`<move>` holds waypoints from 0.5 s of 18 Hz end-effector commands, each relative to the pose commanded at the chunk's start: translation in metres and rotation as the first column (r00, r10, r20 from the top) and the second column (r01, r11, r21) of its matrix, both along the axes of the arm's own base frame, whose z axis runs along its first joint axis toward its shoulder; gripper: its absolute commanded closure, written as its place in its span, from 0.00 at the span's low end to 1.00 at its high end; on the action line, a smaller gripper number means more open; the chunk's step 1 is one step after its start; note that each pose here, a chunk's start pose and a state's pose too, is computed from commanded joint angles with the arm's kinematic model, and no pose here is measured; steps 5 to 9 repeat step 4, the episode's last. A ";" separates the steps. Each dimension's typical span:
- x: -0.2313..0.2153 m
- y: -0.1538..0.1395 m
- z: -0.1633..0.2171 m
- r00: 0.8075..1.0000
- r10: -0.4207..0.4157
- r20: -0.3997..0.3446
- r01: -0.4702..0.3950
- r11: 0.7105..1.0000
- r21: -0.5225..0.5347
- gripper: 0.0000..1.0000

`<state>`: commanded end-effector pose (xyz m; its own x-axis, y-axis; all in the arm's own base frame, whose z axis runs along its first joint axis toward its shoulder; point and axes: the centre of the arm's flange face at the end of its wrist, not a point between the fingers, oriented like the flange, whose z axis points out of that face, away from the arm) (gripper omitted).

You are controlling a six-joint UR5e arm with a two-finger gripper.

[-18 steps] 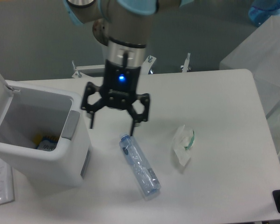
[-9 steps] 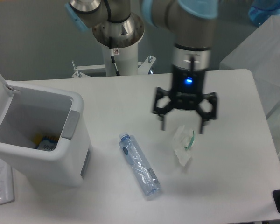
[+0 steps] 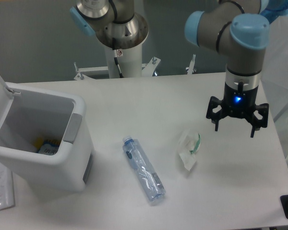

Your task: Open the trash can

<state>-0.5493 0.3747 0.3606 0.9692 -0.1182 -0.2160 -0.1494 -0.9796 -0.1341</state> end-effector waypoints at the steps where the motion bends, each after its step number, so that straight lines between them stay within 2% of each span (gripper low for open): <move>1: -0.003 0.000 -0.004 1.000 -0.030 -0.004 0.030 0.999 -0.026 0.00; 9: -0.005 0.006 -0.002 0.999 -0.048 -0.014 0.047 0.998 -0.034 0.00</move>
